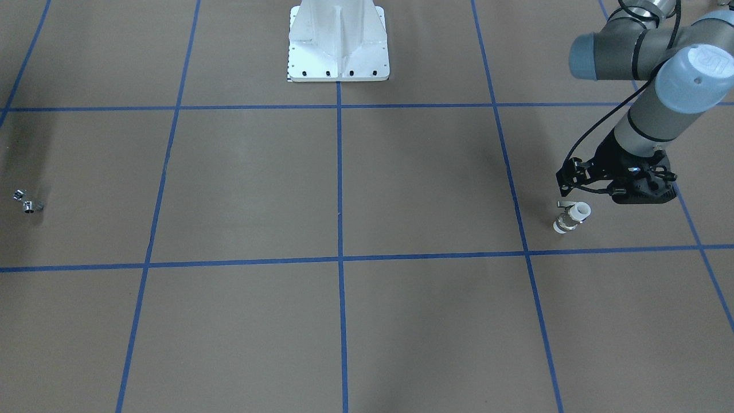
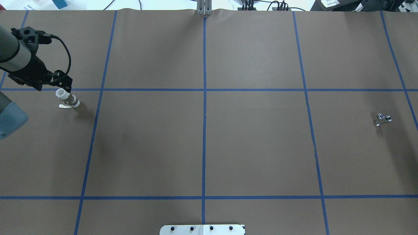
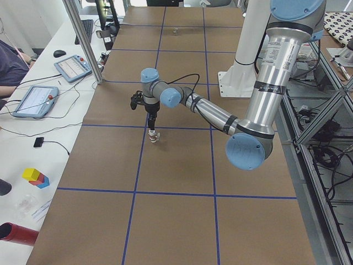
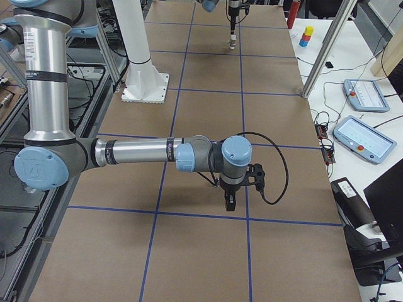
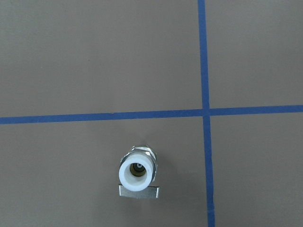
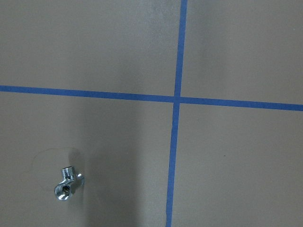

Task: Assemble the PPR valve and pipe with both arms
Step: 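Lower the left gripper onto the upright white-and-chrome valve and grasp it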

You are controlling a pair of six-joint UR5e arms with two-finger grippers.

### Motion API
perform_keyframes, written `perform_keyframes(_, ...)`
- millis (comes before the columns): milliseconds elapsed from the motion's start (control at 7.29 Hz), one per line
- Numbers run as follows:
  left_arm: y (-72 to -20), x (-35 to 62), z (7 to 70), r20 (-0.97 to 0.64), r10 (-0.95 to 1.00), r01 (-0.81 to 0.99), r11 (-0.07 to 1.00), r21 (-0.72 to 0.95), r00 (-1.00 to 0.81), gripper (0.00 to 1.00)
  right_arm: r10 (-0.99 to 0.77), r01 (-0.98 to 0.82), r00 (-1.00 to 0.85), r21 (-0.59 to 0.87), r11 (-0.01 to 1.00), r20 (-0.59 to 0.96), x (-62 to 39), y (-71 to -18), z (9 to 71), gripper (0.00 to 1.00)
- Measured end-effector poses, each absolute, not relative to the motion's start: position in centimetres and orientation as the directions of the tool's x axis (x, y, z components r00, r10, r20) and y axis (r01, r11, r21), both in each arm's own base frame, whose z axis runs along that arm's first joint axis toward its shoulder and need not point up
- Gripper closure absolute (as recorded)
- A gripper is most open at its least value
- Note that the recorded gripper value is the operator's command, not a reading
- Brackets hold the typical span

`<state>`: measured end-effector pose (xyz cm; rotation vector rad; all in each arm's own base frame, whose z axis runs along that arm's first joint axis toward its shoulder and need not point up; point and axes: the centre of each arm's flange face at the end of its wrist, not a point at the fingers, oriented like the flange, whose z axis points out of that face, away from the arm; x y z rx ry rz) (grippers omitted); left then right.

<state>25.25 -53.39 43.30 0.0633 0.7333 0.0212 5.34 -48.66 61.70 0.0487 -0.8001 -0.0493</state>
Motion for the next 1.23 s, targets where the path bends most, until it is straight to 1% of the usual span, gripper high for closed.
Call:
perform_keyframes(274,-54.0,26.0,44.8,-0.663,0.043,0.0,0.998,0.064,0.747,0.01,-0.063,0.027,0.693,0.061,0.998,0.718,5.2,-48.7,61.7,0.01)
perform_keyframes(1097,-54.8,28.0,46.5,-0.656,0.048,-0.019,0.999,0.05,0.753,0.02,-0.06,0.027,0.691,0.057,0.998,0.72,5.2,-48.7,61.7,0.01)
perform_keyframes(1234,-54.9,28.2,47.0,-0.658,0.051,-0.021,0.998,0.054,0.751,0.13,-0.06,0.027,0.691,0.057,0.998,0.721,5.2,-48.7,61.7,0.01)
